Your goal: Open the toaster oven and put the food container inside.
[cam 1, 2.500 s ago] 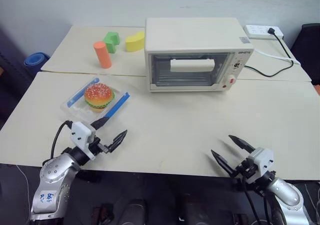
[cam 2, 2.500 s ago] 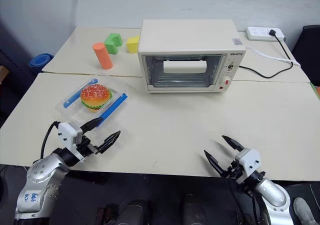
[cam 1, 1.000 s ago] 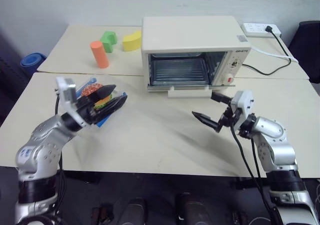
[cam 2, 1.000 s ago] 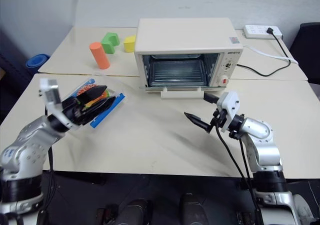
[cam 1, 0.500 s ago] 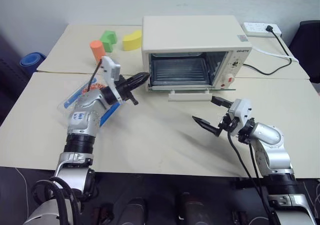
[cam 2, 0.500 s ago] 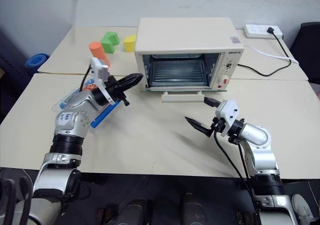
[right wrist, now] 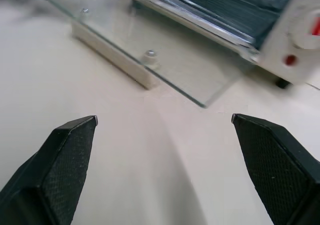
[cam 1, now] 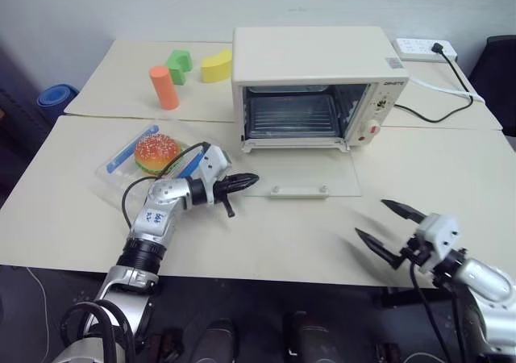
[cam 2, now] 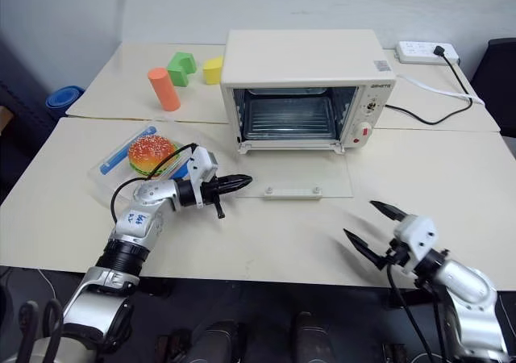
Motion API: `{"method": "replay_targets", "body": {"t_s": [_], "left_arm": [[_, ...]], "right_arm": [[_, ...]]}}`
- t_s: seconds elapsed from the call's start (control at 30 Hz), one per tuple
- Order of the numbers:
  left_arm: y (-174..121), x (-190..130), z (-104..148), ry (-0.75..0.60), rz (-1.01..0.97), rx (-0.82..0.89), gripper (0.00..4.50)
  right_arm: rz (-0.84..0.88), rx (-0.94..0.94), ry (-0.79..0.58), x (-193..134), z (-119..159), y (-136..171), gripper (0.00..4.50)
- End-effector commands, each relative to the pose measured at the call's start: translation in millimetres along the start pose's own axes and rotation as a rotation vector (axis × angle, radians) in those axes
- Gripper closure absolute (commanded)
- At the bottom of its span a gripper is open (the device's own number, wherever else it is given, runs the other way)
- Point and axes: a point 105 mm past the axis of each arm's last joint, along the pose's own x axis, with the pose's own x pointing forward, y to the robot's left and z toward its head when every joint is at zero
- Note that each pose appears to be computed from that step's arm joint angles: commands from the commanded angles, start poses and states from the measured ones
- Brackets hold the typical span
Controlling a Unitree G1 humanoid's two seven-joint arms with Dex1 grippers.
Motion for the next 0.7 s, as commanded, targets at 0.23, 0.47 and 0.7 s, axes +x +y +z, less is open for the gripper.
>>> {"method": "replay_targets", "body": {"t_s": [0.23, 0.47, 0.7], "left_arm": [[-16.9, -37.1, 39.2, -0.259, 0.066, -0.059, 3.69], [1.3, -149.6, 53.5, -0.32, 0.364, -0.095, 1.53], [6.3, -287.1, 11.5, -0.117, 0.923, -0.148, 0.01]], "right_arm": [[-0.002, 0.129, -0.182, 3.9, 48.3, 9.3, 0.0], [0.121, 0.014, -0.312, 27.5, 69.5, 18.6, 0.0], [0.424, -0.017, -0.435, 54.3, 80.5, 59.2, 0.0]]}}
